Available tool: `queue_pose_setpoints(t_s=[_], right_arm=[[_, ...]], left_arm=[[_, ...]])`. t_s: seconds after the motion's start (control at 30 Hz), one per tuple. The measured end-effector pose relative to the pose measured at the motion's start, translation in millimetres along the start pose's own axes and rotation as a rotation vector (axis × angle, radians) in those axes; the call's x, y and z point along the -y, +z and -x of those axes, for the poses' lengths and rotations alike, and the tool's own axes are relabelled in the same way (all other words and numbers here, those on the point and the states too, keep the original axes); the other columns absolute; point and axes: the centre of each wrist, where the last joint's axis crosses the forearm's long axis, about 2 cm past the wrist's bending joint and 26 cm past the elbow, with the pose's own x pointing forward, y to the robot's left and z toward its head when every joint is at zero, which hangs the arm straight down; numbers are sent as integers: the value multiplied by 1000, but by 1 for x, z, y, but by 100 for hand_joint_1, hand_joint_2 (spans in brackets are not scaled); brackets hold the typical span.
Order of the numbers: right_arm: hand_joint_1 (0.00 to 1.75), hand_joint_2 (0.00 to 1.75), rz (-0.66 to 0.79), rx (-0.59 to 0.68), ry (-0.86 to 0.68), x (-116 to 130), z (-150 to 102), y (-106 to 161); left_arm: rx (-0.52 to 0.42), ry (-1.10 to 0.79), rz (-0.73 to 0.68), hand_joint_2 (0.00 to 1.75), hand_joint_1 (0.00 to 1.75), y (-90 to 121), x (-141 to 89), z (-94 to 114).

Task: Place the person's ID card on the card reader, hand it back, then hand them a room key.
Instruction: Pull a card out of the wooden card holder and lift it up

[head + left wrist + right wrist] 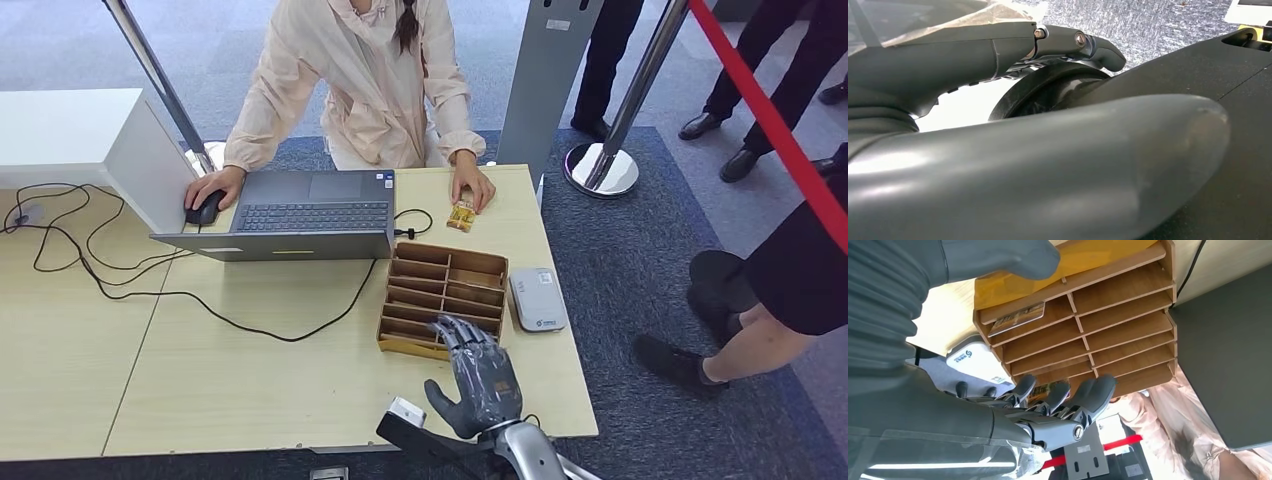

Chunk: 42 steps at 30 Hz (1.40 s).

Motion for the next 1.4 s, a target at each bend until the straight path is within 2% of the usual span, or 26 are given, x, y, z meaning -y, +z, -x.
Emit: queue_pose_setpoints(t_s=[0.77,1.0,1.4], right_arm=[[62,175,-19,-29,40,-14,6,1],[72,175,1,-27,67,-16,8,1],[72,175,54,-27,146,-20,14,3]], left_arm=[[1,-3,0,0,0,0,0,0],[4,-5,2,0,0,0,0,0],[7,-5,2,0,0,0,0,0]])
